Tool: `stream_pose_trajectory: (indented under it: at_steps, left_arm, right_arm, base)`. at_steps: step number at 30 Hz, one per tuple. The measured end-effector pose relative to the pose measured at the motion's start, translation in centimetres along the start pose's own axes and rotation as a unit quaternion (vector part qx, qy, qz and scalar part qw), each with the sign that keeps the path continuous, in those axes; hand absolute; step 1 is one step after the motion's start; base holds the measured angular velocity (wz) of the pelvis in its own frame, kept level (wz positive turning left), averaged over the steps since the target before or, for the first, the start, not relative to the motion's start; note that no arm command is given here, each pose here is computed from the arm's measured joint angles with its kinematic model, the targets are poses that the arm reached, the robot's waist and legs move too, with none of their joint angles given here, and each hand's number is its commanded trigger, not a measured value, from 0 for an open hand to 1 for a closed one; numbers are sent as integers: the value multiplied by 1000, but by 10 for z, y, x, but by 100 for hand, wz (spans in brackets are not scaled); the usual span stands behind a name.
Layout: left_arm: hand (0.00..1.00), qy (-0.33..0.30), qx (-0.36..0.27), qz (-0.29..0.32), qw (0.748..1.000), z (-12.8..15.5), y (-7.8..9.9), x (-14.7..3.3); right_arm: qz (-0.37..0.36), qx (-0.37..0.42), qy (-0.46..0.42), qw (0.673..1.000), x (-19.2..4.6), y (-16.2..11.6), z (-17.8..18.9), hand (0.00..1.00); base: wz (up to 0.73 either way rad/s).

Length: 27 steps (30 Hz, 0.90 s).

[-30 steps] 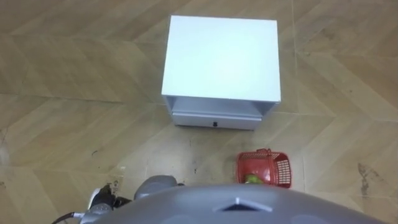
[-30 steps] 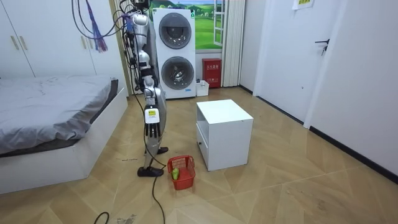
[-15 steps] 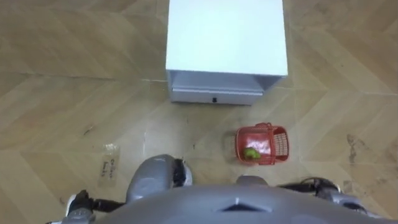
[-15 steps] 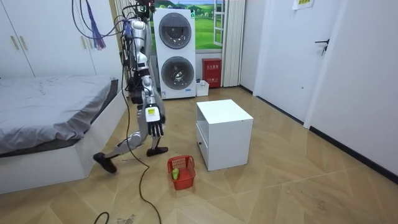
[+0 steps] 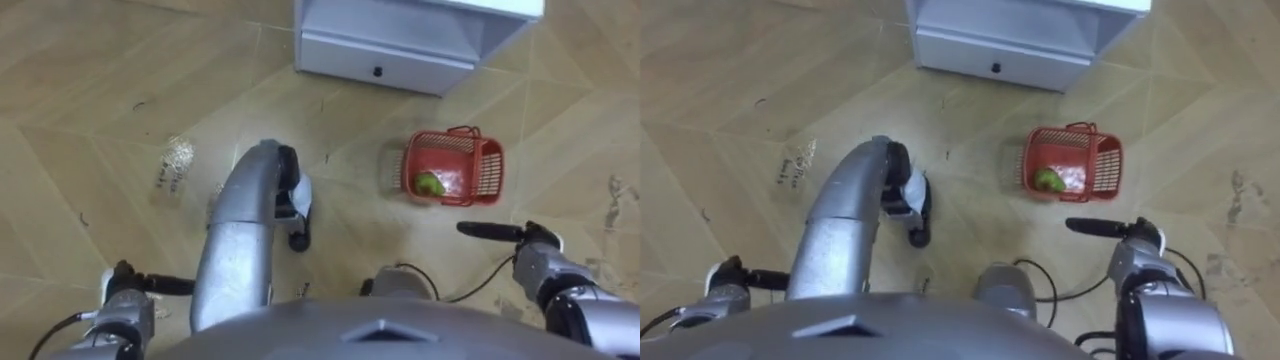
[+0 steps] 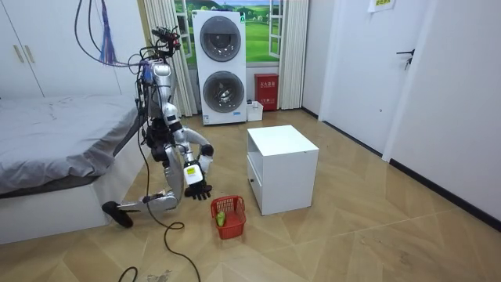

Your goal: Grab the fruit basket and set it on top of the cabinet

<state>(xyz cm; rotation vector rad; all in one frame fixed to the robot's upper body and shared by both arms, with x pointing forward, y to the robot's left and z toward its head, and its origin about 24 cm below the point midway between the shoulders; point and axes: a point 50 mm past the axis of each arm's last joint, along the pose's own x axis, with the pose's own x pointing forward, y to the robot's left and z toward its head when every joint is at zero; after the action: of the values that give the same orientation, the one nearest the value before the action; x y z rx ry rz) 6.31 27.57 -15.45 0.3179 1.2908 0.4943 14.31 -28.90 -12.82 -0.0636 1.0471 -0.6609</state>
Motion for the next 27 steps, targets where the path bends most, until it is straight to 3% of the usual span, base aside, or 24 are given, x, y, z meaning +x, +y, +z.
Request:
stream_pose_trajectory:
  at_steps: [9, 23, 27]
  left_arm:
    - [0, -38, -2, 41, 998, 12, 7, 1]
    - [0, -32, 53, 11, 998, -10, 4, -1]
    - [0, -30, 67, 3, 997, -15, 4, -2]
  right_arm:
    - [-1, 35, -184, 982, -14, 12, 78, 0]
    - [-35, 38, -310, 949, -33, -6, 140, 0]
    - [-31, 35, -312, 949, -33, -3, 142, 0]
  base:
    - [27]
    - [0]
    - [0]
